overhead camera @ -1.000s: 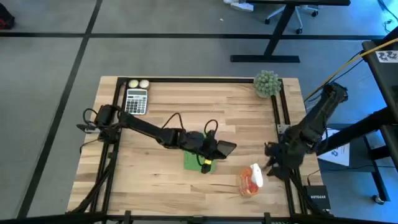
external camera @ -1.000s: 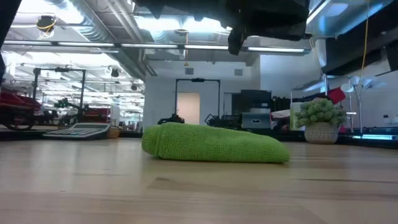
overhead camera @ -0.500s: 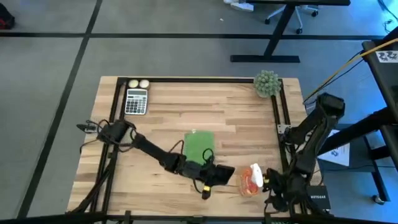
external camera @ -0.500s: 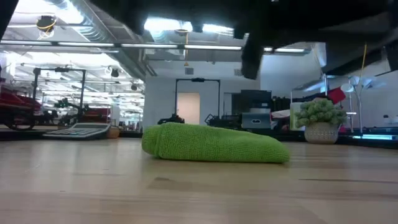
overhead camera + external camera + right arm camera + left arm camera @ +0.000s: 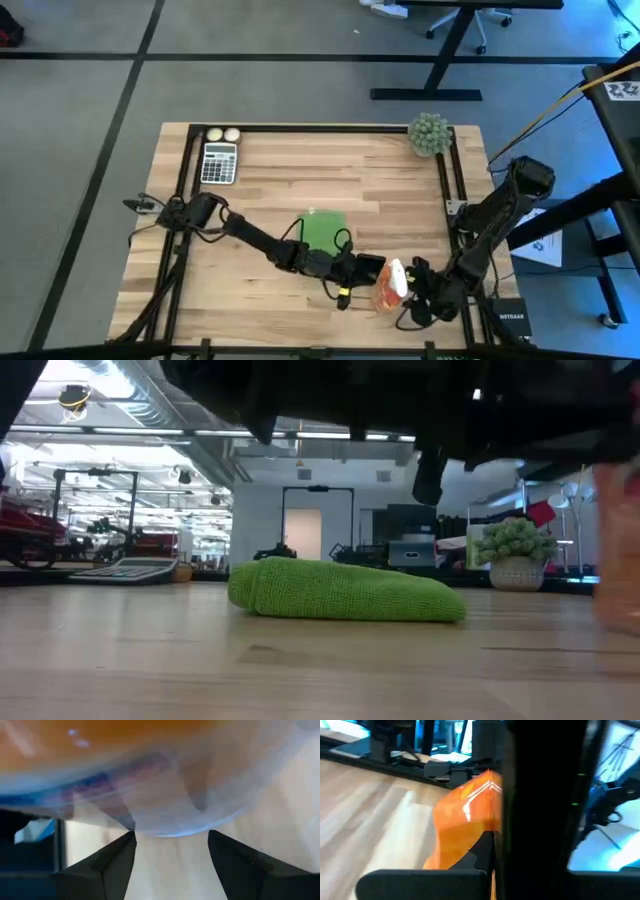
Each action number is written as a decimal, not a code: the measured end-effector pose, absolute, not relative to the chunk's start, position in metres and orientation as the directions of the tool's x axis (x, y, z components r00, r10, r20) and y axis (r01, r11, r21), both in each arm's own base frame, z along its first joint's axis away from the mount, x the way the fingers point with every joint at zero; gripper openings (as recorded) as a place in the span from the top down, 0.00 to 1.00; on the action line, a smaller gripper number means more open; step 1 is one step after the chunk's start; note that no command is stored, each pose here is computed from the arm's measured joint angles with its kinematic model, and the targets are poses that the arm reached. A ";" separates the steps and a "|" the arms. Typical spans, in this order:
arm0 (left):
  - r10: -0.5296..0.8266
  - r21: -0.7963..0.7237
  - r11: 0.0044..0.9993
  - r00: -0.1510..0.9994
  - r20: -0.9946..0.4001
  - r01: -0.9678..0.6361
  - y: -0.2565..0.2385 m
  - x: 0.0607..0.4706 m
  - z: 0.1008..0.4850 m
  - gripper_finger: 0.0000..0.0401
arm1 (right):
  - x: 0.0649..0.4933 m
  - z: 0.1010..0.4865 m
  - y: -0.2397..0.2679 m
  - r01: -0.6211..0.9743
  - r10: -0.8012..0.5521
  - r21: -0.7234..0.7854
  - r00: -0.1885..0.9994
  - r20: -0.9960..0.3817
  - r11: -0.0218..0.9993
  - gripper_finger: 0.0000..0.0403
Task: Apply microfiber cloth
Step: Spray the black cellphone using the spray bottle
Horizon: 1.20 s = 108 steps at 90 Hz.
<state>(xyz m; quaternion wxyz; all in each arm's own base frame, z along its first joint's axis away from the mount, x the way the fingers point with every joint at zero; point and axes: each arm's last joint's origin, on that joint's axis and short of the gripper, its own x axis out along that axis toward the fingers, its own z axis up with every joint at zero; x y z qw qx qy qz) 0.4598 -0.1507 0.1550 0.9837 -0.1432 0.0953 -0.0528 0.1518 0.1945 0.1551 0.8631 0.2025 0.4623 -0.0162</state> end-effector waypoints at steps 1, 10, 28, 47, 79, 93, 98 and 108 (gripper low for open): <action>-0.128 -0.290 0.954 0.976 -0.176 0.073 -0.150 0.460 0.155 0.97 | 0.153 0.155 0.194 0.219 0.157 0.334 0.573 -0.805 0.917 0.42; -0.114 -0.290 0.955 0.975 -0.188 0.055 -0.143 0.462 0.153 0.97 | 0.160 0.155 0.188 0.231 0.137 0.321 0.577 -0.806 0.918 0.42; -0.105 -0.289 0.956 0.974 -0.203 0.043 -0.131 0.465 0.153 0.97 | 0.166 0.155 0.180 0.242 0.110 0.292 0.565 -0.818 0.925 0.42; -0.083 -0.267 0.964 0.962 -0.259 0.011 -0.120 0.464 0.159 0.97 | 0.166 0.154 0.172 0.268 0.035 0.223 0.564 -0.825 0.937 0.42; 0.025 -0.157 0.983 0.924 -0.380 -0.091 -0.118 0.448 0.186 0.97 | 0.173 0.156 0.161 0.234 -0.027 0.135 0.579 -0.815 0.963 0.42; 0.074 -0.118 0.984 0.908 -0.413 -0.134 -0.116 0.442 0.195 0.97 | 0.171 0.161 0.162 0.221 0.015 0.171 0.570 -0.821 0.960 0.42; 0.076 -0.115 0.984 0.906 -0.417 -0.136 -0.115 0.440 0.200 0.97 | 0.169 0.164 0.161 0.218 0.032 0.188 0.568 -0.822 0.958 0.42; 0.102 -0.094 0.983 0.894 -0.437 -0.159 -0.111 0.437 0.203 0.97 | 0.167 0.173 0.159 0.207 0.061 0.224 0.590 -0.805 0.952 0.42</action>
